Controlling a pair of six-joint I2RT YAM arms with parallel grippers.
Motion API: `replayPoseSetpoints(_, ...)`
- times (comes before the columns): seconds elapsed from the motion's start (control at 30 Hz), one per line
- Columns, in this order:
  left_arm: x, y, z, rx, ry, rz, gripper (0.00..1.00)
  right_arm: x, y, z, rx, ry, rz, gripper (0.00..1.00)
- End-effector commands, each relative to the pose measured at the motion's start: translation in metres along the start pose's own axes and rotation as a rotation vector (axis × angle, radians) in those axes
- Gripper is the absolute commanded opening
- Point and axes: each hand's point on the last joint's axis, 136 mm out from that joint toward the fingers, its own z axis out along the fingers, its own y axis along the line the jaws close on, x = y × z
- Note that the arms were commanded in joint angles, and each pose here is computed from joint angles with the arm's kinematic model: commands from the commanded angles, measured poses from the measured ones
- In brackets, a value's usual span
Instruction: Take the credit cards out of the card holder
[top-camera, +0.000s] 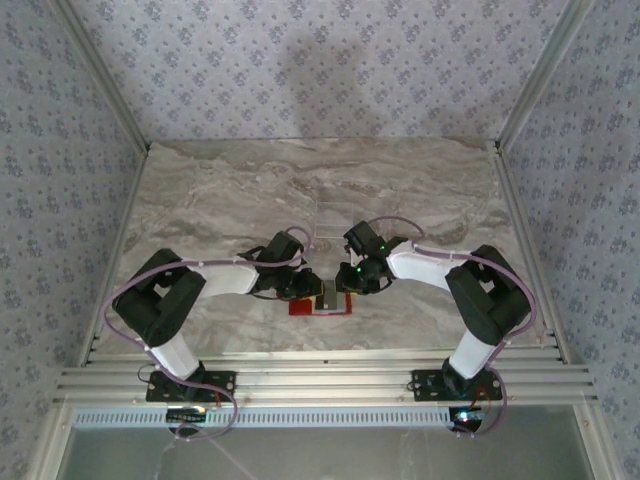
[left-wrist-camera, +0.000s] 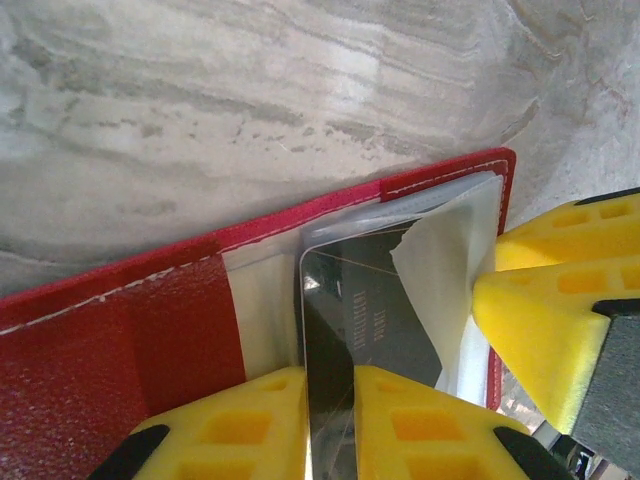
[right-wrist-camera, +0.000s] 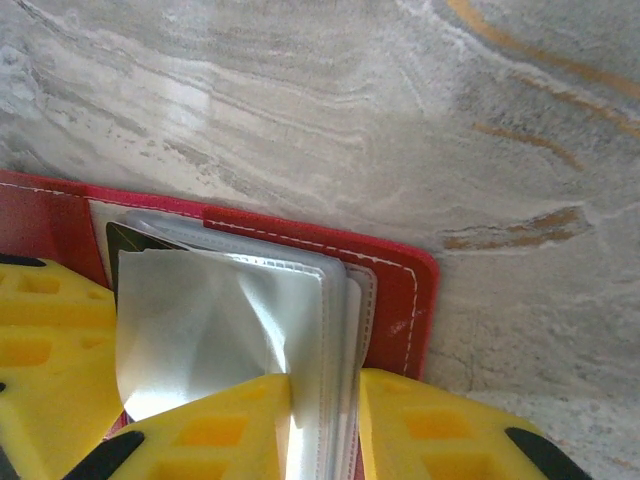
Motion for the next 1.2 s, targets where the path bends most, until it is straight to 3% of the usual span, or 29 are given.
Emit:
replayPoseSetpoints(0.0,0.006,0.003,-0.003,0.006,0.015,0.003,0.17,0.013,-0.025,0.005,0.103,0.042,0.014,0.28)
replayPoseSetpoints(0.5,0.006,0.007,-0.039,-0.056,-0.020,0.055,0.08,0.012,-0.024,0.003,0.105,0.038,0.012,0.34)
replayPoseSetpoints(0.67,0.001,0.010,-0.053,-0.139,-0.027,0.094,0.05,0.009,-0.020,0.000,0.100,0.025,0.006,0.34)
replayPoseSetpoints(0.97,-0.007,-0.002,-0.078,-0.207,-0.021,0.236,0.03,0.004,-0.014,-0.011,0.090,0.003,0.001,0.34)
replayPoseSetpoints(1.17,-0.011,-0.009,-0.089,-0.257,0.036,0.415,0.02,0.000,-0.011,-0.023,0.080,-0.016,0.004,0.34)
